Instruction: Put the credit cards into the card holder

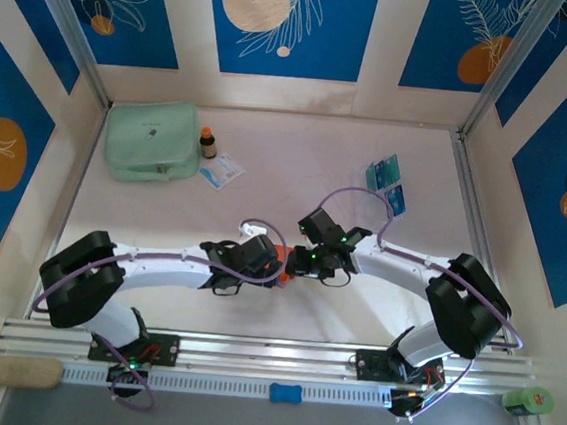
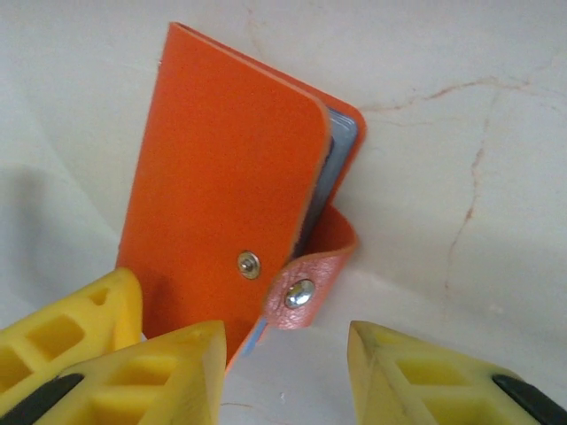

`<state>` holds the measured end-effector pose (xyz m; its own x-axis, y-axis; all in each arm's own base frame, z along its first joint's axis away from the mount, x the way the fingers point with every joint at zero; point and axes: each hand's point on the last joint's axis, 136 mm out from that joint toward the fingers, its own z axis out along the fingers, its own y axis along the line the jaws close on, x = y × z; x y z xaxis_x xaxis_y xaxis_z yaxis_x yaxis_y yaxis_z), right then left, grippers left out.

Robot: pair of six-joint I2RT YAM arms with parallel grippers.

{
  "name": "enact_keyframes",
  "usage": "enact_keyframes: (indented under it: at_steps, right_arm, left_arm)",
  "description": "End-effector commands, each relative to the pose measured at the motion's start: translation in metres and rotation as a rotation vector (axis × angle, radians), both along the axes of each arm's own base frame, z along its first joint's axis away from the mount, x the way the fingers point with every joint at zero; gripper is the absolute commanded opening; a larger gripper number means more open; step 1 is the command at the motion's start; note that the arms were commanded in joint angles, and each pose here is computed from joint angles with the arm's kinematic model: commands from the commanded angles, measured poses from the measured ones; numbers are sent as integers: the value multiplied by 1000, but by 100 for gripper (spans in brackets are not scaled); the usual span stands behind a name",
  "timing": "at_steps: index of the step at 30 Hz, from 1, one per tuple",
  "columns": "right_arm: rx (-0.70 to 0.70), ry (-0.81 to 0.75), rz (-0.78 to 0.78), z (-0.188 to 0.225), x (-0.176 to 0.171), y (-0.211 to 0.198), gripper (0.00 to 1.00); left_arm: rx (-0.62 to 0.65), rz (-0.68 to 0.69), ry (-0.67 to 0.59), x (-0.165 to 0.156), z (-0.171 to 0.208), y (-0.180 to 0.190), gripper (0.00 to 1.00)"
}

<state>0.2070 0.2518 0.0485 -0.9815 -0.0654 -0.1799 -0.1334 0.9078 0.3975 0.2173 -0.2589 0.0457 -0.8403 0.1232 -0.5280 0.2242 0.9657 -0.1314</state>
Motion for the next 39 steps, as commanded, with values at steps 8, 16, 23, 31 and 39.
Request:
enact_keyframes:
  at_steps: [8, 16, 23, 31, 39]
  right_arm:
    - [-30, 5, -7, -6, 11, 6, 36]
    - [-48, -8, -28, -5, 19, -6, 0]
    - [-38, -34, -20, 0, 36, -15, 0]
    - [-4, -45, 34, -4, 50, -17, 0]
    - [12, -43, 17, 2, 49, -22, 3]
  left_arm:
    - [11, -2, -25, -1, 9, 6, 100]
    - [0, -11, -23, -2, 9, 5, 100]
    - [-19, -27, -18, -1, 9, -3, 100]
    - [-19, -45, -57, 16, 26, -8, 100]
    - [-48, -102, -23, 56, 26, -12, 100]
